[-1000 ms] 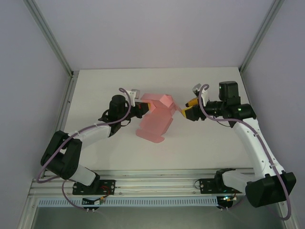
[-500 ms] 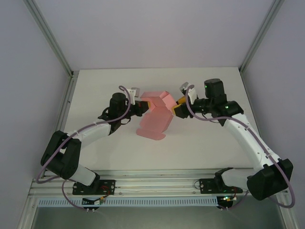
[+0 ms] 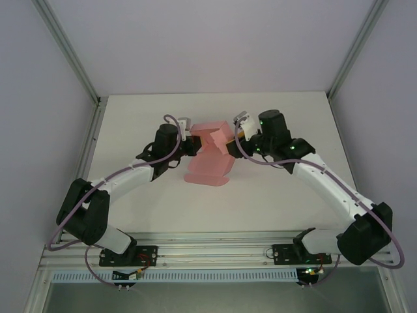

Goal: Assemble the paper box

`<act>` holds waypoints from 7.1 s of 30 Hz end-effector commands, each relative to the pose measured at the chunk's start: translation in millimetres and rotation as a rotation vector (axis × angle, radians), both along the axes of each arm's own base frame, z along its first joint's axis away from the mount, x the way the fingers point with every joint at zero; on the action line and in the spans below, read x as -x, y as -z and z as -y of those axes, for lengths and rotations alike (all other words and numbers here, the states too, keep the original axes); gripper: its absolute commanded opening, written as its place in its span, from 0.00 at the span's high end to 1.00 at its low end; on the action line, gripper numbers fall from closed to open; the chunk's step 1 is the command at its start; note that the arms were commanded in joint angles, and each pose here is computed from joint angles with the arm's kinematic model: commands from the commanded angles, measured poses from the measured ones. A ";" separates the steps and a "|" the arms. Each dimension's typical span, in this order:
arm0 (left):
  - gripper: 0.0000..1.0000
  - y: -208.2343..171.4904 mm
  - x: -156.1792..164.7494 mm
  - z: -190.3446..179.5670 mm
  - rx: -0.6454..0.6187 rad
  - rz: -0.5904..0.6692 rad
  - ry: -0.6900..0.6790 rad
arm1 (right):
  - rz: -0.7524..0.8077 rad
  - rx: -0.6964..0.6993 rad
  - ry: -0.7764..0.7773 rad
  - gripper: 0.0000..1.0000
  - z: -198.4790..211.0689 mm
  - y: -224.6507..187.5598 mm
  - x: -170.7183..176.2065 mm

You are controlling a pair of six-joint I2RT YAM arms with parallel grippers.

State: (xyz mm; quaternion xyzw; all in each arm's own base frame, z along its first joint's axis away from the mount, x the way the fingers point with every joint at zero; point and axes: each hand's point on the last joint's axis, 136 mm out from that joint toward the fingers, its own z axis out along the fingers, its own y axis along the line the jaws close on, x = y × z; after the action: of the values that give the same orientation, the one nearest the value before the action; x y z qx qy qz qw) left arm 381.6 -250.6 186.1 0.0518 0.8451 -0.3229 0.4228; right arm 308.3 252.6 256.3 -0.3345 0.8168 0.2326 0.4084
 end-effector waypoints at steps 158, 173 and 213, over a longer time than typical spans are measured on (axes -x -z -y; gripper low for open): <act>1.00 -32.1 50.9 -26.8 -0.333 -0.361 -0.383 | 0.341 0.744 0.806 0.99 95.9 85.2 -117.1; 1.00 -26.7 41.7 -17.7 -0.304 -0.375 -0.402 | 0.184 0.434 0.624 0.86 54.3 94.8 -105.8; 1.00 68.1 56.6 14.4 -1.055 -0.349 0.833 | -0.156 -0.263 0.619 0.00 135.5 6.1 29.1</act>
State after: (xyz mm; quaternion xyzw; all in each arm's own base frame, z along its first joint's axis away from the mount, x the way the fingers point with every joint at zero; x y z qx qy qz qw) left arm 352.3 -278.0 108.5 0.3980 0.9105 -0.0424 0.1040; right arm 291.3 120.0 259.4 -0.0105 0.8595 0.2182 0.4621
